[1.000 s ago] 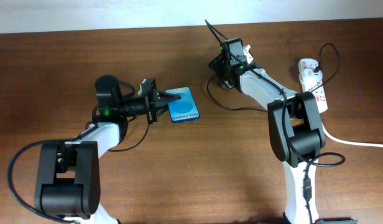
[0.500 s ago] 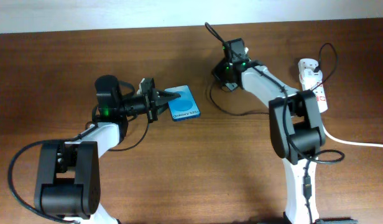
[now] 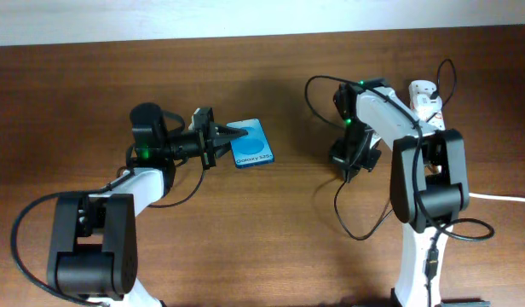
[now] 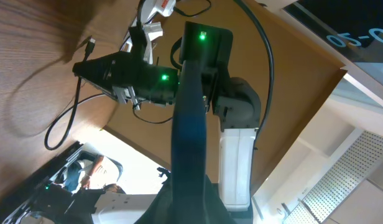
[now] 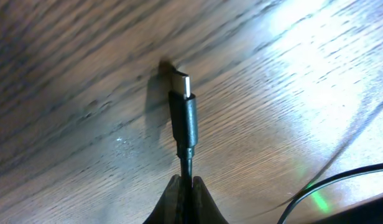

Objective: Plug charger to phone and switch on socket
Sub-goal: 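Grasp the black USB-C cable end with the right gripper, then carry the cable plug to the phone's bottom port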

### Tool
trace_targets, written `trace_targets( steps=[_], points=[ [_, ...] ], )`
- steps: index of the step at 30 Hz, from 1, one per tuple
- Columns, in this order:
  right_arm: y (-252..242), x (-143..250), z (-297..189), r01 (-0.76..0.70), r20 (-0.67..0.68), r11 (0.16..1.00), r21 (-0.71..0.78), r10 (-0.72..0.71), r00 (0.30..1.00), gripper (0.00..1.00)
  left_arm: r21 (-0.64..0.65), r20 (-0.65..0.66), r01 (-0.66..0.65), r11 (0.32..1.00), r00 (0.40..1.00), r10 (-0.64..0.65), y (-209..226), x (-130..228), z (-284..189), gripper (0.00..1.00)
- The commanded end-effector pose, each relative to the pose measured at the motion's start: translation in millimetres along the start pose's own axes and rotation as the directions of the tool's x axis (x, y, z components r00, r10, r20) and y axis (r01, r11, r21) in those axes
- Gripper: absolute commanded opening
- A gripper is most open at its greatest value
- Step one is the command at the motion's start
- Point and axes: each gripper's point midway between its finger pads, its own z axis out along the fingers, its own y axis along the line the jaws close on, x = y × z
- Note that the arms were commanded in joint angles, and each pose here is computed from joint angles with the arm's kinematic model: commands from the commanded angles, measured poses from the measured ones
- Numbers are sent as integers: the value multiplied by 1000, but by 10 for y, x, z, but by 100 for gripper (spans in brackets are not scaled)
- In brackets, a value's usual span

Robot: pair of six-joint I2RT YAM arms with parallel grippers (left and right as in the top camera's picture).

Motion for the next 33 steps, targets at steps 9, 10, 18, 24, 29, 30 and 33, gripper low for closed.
trace_targets(
  steps=[9,10,18,24,29,30,33],
  points=[
    [247,-60,-41,72,105,997,-40,-68,992,11,1,-20,-35,999,999,35,-39,11,-15,0],
    [245,-58,-40,72,104,997,-39,-68,992,4,1,-20,-35,999,999,35,-39,11,-15,0],
    [512,178,-857,301,207,916,-263,-251,945,4,6,-51,-169,986,984,169,-38,57,-57,0],
    [40,994,-1965,526,462,780,-340,-348,815,5,49,-59,-408,912,910,410,-249,97,-193,0],
    [116,1972,-2237,761,600,588,-275,-514,613,4,87,-163,-583,808,792,589,-621,279,-18,0],
    [165,2130,-2253,796,617,545,-261,-540,572,5,93,-175,-600,794,776,606,-665,280,35,0],
    [358,2587,-2322,889,679,399,-225,-590,437,5,105,-224,-615,782,751,621,-700,220,209,0]
  ],
)
